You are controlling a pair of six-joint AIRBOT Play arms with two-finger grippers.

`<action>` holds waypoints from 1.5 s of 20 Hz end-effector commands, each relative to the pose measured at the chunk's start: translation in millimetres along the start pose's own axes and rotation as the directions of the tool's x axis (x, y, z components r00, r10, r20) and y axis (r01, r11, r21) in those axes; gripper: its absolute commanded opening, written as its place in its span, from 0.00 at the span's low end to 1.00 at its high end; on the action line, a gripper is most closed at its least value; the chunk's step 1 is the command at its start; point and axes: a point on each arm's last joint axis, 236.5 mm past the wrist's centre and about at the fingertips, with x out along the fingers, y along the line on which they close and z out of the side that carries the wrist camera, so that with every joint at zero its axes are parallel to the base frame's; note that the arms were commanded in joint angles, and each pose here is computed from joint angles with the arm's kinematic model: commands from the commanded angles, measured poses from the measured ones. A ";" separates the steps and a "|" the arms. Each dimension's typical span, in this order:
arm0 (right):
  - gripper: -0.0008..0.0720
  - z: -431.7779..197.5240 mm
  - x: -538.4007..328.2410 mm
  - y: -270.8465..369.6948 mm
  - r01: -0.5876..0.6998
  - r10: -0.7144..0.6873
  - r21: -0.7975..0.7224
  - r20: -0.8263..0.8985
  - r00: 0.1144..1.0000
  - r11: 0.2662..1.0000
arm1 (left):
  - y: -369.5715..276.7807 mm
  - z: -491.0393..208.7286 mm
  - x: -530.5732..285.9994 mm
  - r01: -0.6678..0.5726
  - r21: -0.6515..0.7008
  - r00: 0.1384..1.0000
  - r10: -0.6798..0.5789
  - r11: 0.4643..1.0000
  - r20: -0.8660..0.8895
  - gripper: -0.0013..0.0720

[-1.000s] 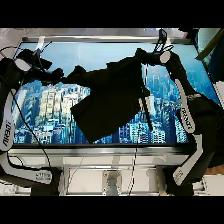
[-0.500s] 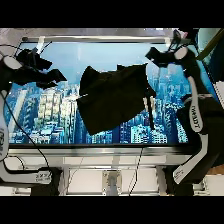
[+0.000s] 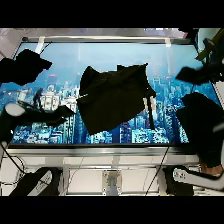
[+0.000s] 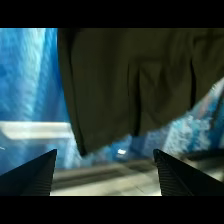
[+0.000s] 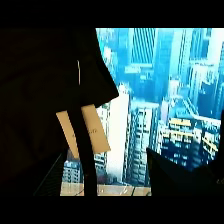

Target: Fold the clothes and pants, and hang the long-sleeved shirts on hangers.

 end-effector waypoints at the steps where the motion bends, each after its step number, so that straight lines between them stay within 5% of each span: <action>1: 0.76 -51.4 -1.8 -2.4 -0.018 0.013 0.061 0.081 0.997 0.998 | 2.4 -47.4 22.6 0.044 -0.117 0.998 -0.049 0.992 -0.040 0.97; 6: 0.76 -75.5 18.5 27.3 -0.176 0.159 0.177 0.105 0.982 0.968 | -11.5 -71.4 66.8 0.027 -0.208 1.000 -0.027 0.978 0.002 0.97; 8: 0.76 -68.8 19.1 33.3 -0.211 0.189 0.183 0.130 0.973 0.960 | -14.1 -78.4 78.6 0.031 -0.290 0.999 -0.024 0.957 0.029 0.80; 18: 0.76 -58.0 18.4 28.0 -0.198 0.166 0.182 0.175 0.970 0.963 | -25.4 -64.4 109.9 0.149 -0.409 0.969 -0.051 0.900 0.241 0.80; 22: 0.76 -58.8 18.4 28.4 -0.199 0.168 0.182 0.172 0.971 0.963 | -15.6 -82.4 126.4 0.100 -0.496 0.984 -0.012 0.862 0.178 0.80; 27: 0.76 -63.1 20.4 20.4 -0.159 0.134 0.164 0.153 0.979 0.974 | -44.1 -85.1 103.3 0.175 -0.413 0.976 -0.103 0.894 0.190 0.80; 30: 0.76 -63.7 20.7 18.8 -0.151 0.127 0.161 0.151 0.980 0.975 | -34.6 -109.4 104.0 0.107 -0.399 0.992 -0.074 0.910 0.098 0.80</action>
